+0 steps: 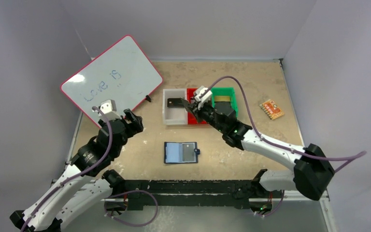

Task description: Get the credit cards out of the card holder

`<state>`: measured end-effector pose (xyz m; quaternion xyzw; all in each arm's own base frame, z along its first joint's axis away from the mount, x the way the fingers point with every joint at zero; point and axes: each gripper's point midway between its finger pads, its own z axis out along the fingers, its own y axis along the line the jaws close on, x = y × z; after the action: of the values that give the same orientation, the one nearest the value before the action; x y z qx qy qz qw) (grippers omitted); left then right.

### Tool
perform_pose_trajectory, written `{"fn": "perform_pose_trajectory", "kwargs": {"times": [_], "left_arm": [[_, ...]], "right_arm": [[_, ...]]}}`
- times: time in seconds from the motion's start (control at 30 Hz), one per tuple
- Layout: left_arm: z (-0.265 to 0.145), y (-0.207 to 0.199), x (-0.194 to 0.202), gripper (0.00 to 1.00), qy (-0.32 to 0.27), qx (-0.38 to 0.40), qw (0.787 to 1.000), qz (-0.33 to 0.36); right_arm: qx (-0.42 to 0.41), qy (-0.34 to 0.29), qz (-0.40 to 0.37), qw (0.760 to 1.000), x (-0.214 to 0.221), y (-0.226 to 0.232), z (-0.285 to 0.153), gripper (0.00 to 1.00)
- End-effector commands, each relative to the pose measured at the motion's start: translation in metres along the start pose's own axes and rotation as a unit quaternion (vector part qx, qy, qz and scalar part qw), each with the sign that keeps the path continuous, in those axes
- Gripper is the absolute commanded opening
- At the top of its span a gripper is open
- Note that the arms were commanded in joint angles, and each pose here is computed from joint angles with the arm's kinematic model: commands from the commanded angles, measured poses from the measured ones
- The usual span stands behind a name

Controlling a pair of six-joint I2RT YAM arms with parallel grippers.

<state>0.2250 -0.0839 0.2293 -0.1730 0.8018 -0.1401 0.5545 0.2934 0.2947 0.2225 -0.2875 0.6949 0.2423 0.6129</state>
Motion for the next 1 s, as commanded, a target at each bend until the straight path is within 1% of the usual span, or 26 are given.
{"fn": "perform_pose_trajectory", "kwargs": {"times": [0.0, 0.07, 0.2, 0.3, 0.37, 0.43, 0.53, 0.7, 0.9, 0.97], "left_arm": [[-0.002, 0.027, -0.018, 0.78, -0.025, -0.082, 0.995, 0.045], [-0.001, 0.032, -0.021, 0.78, -0.038, -0.093, 0.994, 0.049], [-0.003, 0.033, -0.027, 0.79, -0.063, -0.085, 0.994, 0.025], [-0.007, 0.035, -0.031, 0.8, -0.079, -0.078, 0.994, 0.012], [-0.009, 0.037, -0.032, 0.8, -0.083, -0.079, 0.993, 0.007], [-0.01, 0.039, -0.032, 0.8, -0.086, -0.081, 0.993, 0.003], [-0.009, 0.04, -0.032, 0.8, -0.086, -0.084, 0.993, 0.007], [-0.009, 0.043, -0.033, 0.81, -0.085, -0.097, 0.992, 0.012], [-0.011, 0.046, -0.034, 0.81, -0.087, -0.101, 0.991, 0.011], [-0.012, 0.047, -0.035, 0.81, -0.091, -0.101, 0.991, 0.008]], "right_arm": [[0.03, -0.008, -0.091, 0.995, -0.03, -0.016, 0.022, 0.0], [0.042, 0.003, -0.112, 0.993, -0.034, -0.021, 0.035, 0.0], [0.054, 0.029, -0.157, 0.986, -0.037, -0.025, 0.057, 0.0], [0.096, 0.023, -0.193, 0.976, -0.041, -0.033, 0.067, 0.0], [0.101, 0.026, -0.213, 0.971, -0.04, -0.034, 0.073, 0.0], [0.083, 0.043, -0.233, 0.968, -0.033, -0.03, 0.083, 0.0], [0.038, 0.1, -0.261, 0.959, -0.007, -0.019, 0.101, 0.0], [0.04, 0.129, -0.282, 0.95, 0.012, -0.022, 0.122, 0.0], [0.046, 0.189, -0.305, 0.932, 0.047, -0.029, 0.142, 0.0], [0.063, 0.203, -0.306, 0.928, 0.055, -0.035, 0.146, 0.0]]}}
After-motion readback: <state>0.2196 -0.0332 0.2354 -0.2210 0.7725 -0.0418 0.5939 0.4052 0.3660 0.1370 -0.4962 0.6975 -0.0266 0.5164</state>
